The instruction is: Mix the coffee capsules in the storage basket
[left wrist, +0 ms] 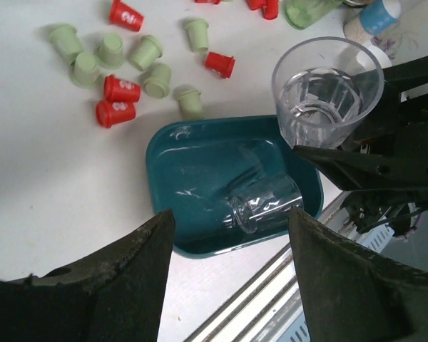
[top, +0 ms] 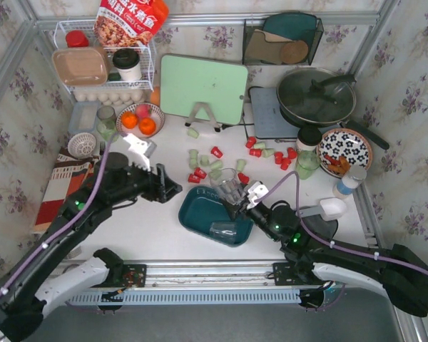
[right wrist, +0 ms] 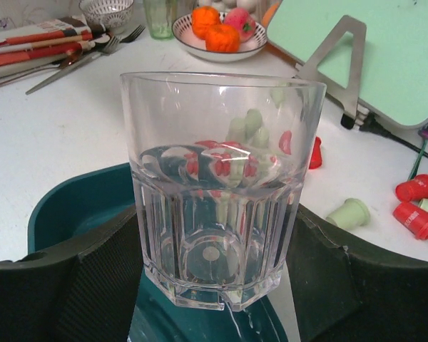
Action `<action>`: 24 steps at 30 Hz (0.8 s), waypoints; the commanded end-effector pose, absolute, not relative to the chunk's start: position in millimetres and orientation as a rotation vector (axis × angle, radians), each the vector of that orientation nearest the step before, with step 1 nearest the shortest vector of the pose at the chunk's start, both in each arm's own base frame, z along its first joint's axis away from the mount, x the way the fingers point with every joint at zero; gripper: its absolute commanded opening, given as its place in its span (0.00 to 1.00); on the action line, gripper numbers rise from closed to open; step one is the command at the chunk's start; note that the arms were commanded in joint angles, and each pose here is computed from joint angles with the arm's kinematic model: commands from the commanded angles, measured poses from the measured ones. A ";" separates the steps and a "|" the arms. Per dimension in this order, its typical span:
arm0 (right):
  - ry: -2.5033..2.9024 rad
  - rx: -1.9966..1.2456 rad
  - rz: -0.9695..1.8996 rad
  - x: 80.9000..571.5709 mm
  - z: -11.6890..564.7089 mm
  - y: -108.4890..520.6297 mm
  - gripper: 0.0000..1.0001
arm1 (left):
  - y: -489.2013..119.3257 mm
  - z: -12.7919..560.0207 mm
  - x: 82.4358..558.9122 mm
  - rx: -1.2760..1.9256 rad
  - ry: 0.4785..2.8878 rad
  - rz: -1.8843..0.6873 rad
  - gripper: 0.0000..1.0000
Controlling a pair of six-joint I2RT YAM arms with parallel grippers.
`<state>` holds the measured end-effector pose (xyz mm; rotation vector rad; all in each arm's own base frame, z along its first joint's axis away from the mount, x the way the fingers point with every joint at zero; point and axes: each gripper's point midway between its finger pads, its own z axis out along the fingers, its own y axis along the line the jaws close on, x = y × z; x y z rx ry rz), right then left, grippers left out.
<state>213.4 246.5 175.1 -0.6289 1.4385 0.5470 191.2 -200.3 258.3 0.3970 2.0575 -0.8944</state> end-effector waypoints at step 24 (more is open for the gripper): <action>1.304 -0.678 0.607 203.5 195.6 256.8 0.00 | -354.8 285.6 196.9 0.886 1.775 -0.833 0.65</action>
